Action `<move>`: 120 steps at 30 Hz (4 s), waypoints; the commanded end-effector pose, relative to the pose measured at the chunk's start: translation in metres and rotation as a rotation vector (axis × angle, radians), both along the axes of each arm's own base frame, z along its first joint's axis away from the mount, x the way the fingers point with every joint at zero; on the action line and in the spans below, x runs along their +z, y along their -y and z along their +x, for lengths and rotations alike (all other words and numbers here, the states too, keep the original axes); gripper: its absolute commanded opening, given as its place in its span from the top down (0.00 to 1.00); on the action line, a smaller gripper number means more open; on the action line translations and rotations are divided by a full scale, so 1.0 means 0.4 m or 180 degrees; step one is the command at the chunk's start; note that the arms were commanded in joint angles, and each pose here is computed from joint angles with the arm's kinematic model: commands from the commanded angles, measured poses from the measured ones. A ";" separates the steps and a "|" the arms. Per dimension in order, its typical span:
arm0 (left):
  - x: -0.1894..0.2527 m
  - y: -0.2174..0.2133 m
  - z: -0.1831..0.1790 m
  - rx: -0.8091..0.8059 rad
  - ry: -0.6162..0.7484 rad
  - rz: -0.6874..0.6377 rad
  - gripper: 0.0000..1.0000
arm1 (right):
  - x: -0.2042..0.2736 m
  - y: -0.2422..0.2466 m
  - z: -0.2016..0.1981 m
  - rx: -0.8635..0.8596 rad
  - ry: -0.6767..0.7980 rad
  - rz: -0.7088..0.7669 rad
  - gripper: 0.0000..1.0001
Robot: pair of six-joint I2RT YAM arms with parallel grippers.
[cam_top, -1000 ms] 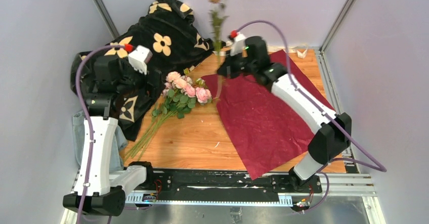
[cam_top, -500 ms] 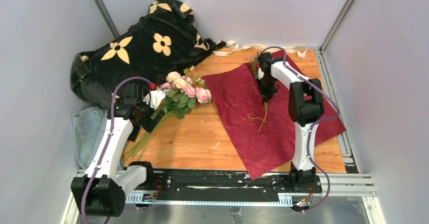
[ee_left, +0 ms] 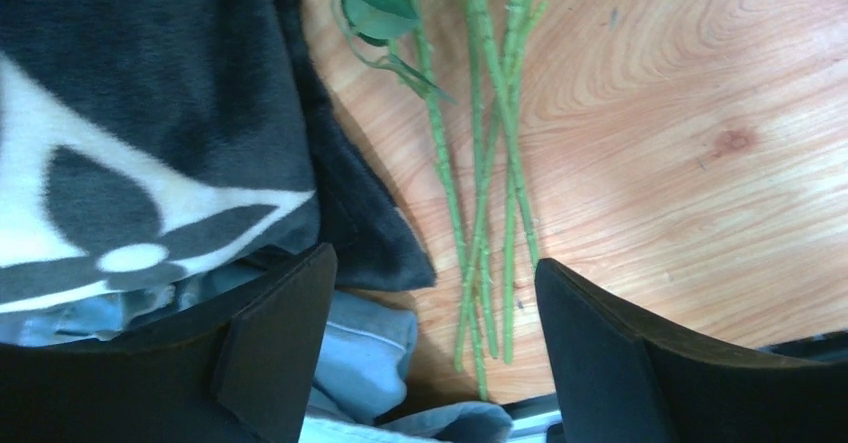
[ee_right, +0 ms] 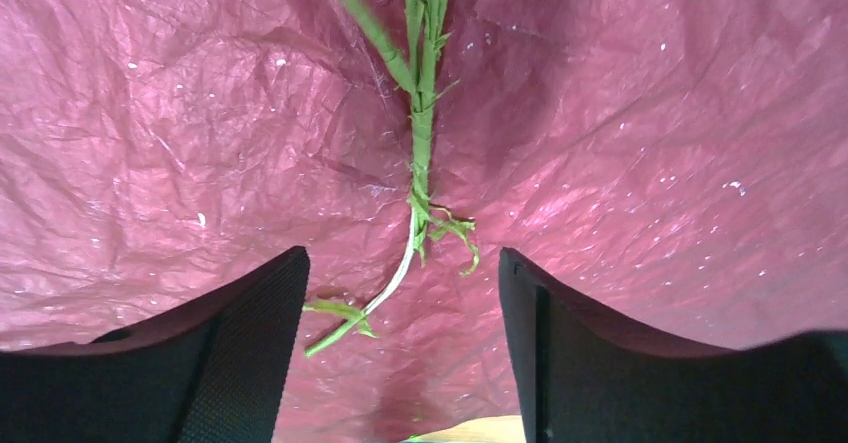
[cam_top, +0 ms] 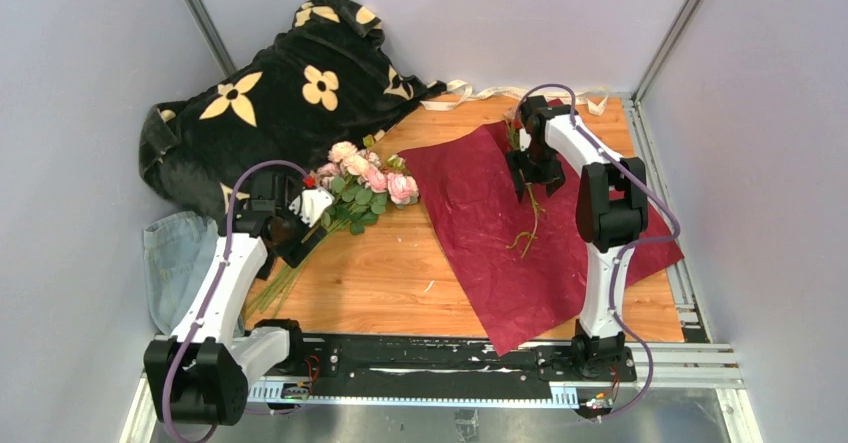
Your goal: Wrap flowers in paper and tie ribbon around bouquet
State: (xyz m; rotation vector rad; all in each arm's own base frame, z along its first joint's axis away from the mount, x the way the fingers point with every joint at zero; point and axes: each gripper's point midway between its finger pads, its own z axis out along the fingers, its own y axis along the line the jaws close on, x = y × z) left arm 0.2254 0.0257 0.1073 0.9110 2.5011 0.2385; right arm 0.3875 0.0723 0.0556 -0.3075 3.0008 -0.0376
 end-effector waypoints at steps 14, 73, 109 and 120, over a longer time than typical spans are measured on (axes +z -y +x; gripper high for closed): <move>-0.126 0.108 0.110 -0.0112 -0.0145 -0.0426 0.65 | 0.212 -0.097 -0.058 0.0030 0.1292 0.0612 0.23; 0.669 0.439 0.132 -0.0241 0.1018 -0.3578 1.00 | 0.753 -1.055 -0.310 0.2312 0.2448 0.4350 0.46; -0.087 0.045 0.056 -0.0588 0.0152 0.0146 0.30 | 0.039 0.013 -0.056 -0.0115 0.0129 0.0366 0.89; -0.118 0.081 0.082 -0.0765 0.0051 -0.0057 0.46 | 0.144 0.018 -0.072 -0.0087 0.0441 0.0313 0.20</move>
